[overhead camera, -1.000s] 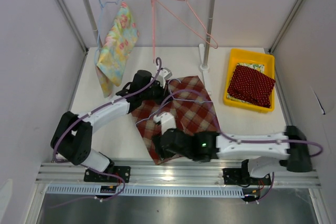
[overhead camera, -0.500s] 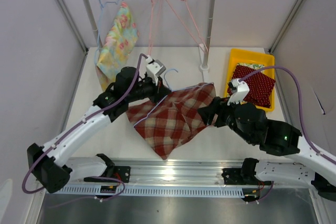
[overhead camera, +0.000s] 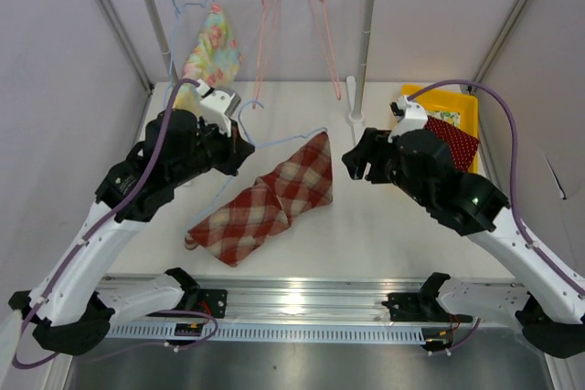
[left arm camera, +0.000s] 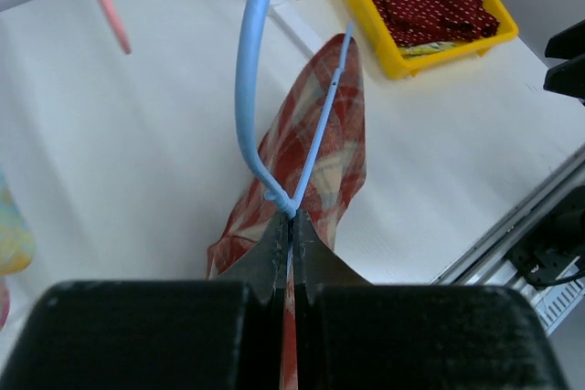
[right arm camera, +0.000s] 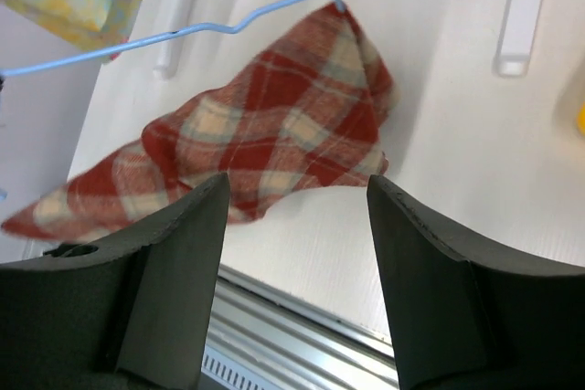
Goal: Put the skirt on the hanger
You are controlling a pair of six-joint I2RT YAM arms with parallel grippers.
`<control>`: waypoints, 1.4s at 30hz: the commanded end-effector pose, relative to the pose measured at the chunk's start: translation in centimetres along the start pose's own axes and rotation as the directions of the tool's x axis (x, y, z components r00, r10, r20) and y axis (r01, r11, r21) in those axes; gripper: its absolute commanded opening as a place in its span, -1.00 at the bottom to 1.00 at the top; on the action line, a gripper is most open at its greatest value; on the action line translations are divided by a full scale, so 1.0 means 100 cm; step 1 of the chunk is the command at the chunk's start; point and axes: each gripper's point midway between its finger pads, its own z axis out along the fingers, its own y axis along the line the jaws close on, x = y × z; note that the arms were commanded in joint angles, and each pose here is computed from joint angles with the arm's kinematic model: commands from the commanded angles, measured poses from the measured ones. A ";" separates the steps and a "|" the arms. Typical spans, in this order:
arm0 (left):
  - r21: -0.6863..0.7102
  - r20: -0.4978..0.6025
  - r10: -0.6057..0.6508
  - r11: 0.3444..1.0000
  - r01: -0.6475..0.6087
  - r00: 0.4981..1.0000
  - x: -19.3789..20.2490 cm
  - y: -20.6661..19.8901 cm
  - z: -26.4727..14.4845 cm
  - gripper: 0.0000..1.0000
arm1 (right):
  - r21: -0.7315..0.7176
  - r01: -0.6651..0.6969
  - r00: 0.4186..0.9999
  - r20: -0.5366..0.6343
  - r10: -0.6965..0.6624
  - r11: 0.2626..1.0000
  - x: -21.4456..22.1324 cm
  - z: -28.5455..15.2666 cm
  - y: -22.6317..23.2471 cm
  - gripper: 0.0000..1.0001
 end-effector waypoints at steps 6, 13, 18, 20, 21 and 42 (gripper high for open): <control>-0.214 0.028 -0.087 0.973 0.091 0.996 -0.020 0.030 -0.042 -1.00 | -0.093 0.031 1.000 0.004 -0.031 0.995 -0.027 0.025 0.030 0.33; -0.332 0.020 -0.088 0.939 0.090 0.996 -0.033 0.048 -0.049 -1.00 | -0.086 0.027 1.000 0.007 -0.026 0.996 -0.036 0.036 0.022 0.33; -0.414 0.011 -0.067 0.908 0.065 0.998 -0.048 0.063 -0.033 -1.00 | -0.077 0.029 0.999 0.016 -0.028 0.997 -0.042 0.034 0.017 0.33; -0.432 0.037 -0.056 0.899 0.066 0.998 -0.063 0.070 -0.031 -1.00 | -0.074 0.031 0.999 0.021 -0.029 0.997 -0.045 0.032 0.016 0.33; -0.441 0.033 -0.055 0.895 0.064 0.998 -0.065 0.074 -0.027 -1.00 | -0.071 0.035 0.999 0.022 -0.033 0.997 -0.045 0.031 0.015 0.33; -0.544 0.154 -0.031 0.831 0.111 0.988 -0.156 0.148 0.034 -1.00 | -0.003 0.045 0.996 0.071 -0.044 0.999 -0.058 0.001 -0.021 0.34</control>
